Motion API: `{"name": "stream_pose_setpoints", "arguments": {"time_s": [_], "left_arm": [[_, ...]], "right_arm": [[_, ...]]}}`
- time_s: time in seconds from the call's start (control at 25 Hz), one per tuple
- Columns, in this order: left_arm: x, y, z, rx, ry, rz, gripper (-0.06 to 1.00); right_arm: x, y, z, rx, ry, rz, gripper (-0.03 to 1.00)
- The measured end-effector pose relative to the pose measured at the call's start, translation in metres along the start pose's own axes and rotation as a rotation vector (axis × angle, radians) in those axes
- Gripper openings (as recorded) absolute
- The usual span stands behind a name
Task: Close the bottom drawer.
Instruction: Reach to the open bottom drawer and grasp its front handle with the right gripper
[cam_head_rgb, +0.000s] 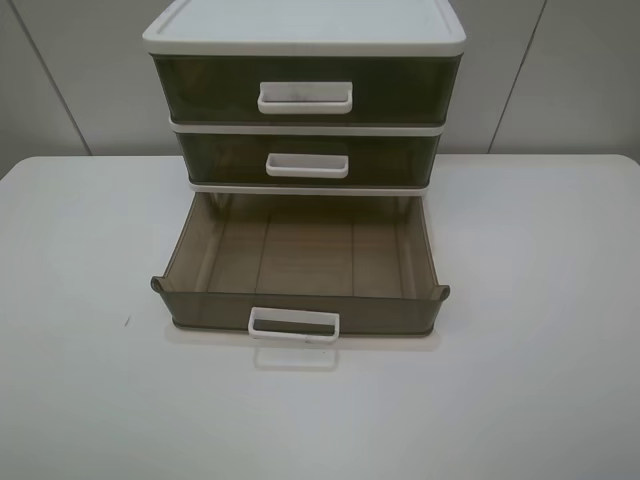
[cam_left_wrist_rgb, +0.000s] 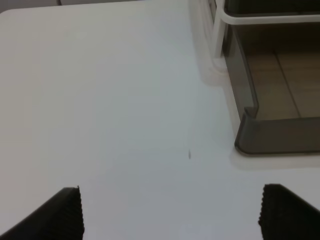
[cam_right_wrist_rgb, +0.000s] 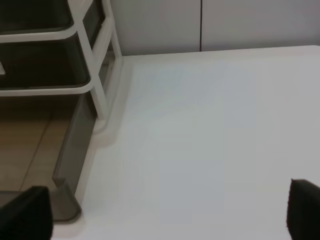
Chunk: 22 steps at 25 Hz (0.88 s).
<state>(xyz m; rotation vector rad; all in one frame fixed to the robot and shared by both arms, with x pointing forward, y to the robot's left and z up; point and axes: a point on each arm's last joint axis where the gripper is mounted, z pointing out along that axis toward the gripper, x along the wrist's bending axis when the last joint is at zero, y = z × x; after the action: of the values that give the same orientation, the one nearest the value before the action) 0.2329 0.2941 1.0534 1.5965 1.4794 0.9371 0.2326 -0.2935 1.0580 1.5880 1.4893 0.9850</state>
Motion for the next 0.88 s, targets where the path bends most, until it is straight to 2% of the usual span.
{"name": "stream_pose_setpoints", "arguments": {"time_s": [0.12, 0.24, 0.4, 0.52, 0.72, 0.88], "left_arm": [[0.0, 0.0, 0.0, 0.0, 0.0, 0.0, 0.72], [0.0, 0.0, 0.0, 0.0, 0.0, 0.0, 0.72], [0.0, 0.0, 0.0, 0.0, 0.0, 0.0, 0.72], [0.0, 0.0, 0.0, 0.0, 0.0, 0.0, 0.72], [0.0, 0.0, 0.0, 0.0, 0.0, 0.0, 0.72], [0.0, 0.0, 0.0, 0.0, 0.0, 0.0, 0.72]], "right_arm": [[0.001, 0.01, 0.005, 0.051, 0.011, 0.006, 0.82], [0.003, 0.043, 0.002, 0.066, 0.016, 0.01, 0.82], [0.005, 0.103, -0.006, -0.007, 0.018, 0.009, 0.82], [0.007, 0.13, -0.001, -0.066, 0.042, 0.027, 0.82], [0.012, 0.139, 0.031, -0.089, 0.112, 0.109, 0.82], [0.011, 0.119, 0.076, 0.019, 0.125, 0.181, 0.82]]}}
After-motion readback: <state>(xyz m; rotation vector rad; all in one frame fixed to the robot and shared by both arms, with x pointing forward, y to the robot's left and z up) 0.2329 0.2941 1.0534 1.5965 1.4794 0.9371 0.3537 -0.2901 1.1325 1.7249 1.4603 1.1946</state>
